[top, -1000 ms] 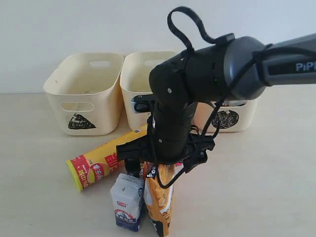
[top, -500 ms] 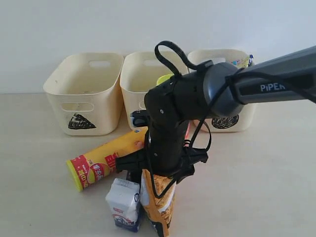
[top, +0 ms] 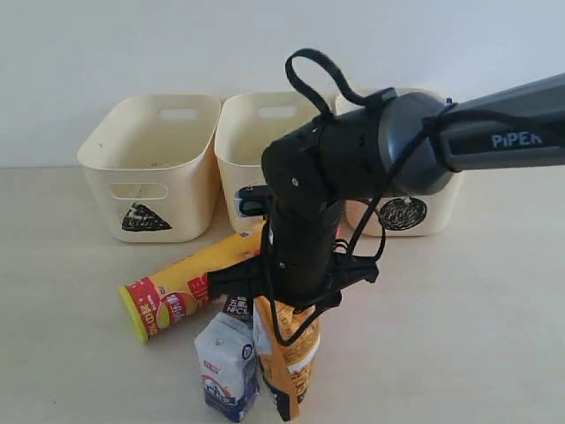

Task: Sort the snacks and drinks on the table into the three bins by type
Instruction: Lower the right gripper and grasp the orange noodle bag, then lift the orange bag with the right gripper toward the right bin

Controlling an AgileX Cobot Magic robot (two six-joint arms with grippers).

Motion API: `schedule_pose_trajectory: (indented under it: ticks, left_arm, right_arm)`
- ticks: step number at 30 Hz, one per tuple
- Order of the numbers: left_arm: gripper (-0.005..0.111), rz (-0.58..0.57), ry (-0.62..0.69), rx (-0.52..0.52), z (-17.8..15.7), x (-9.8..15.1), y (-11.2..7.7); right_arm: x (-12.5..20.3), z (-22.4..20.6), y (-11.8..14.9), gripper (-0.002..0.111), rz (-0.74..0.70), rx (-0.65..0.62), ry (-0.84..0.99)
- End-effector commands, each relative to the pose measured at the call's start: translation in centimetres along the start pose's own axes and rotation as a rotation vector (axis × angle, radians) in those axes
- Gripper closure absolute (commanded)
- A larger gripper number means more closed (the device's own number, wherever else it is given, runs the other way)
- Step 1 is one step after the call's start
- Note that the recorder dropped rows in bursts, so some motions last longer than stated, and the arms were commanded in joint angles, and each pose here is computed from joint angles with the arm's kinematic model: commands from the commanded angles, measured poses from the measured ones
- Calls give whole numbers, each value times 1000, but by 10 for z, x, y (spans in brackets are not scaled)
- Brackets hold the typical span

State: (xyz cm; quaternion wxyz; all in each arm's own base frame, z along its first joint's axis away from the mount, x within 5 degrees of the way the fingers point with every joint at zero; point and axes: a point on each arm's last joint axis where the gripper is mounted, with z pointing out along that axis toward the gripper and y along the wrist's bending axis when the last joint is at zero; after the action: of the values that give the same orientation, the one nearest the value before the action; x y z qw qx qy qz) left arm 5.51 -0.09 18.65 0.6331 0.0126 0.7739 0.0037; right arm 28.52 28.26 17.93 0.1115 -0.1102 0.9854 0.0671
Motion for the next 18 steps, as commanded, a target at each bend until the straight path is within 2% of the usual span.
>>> schedule_pose_trajectory:
  ticks: [1, 9, 14, 18]
  left_arm:
    - [103, -8, -17, 8, -1, -2, 0]
    - [103, -8, -17, 8, -1, -2, 0]
    - [103, -8, -17, 8, -1, -2, 0]
    - [103, -8, -17, 8, -1, -2, 0]
  right_arm:
    - [-3, -30, 0, 108, 2, -34, -57]
    - [3, -73, -2, 108, 0, -89, -77]
    - [12, -106, 4, 108, -58, -225, -84]
    - [22, -154, 3, 108, -127, -347, -169]
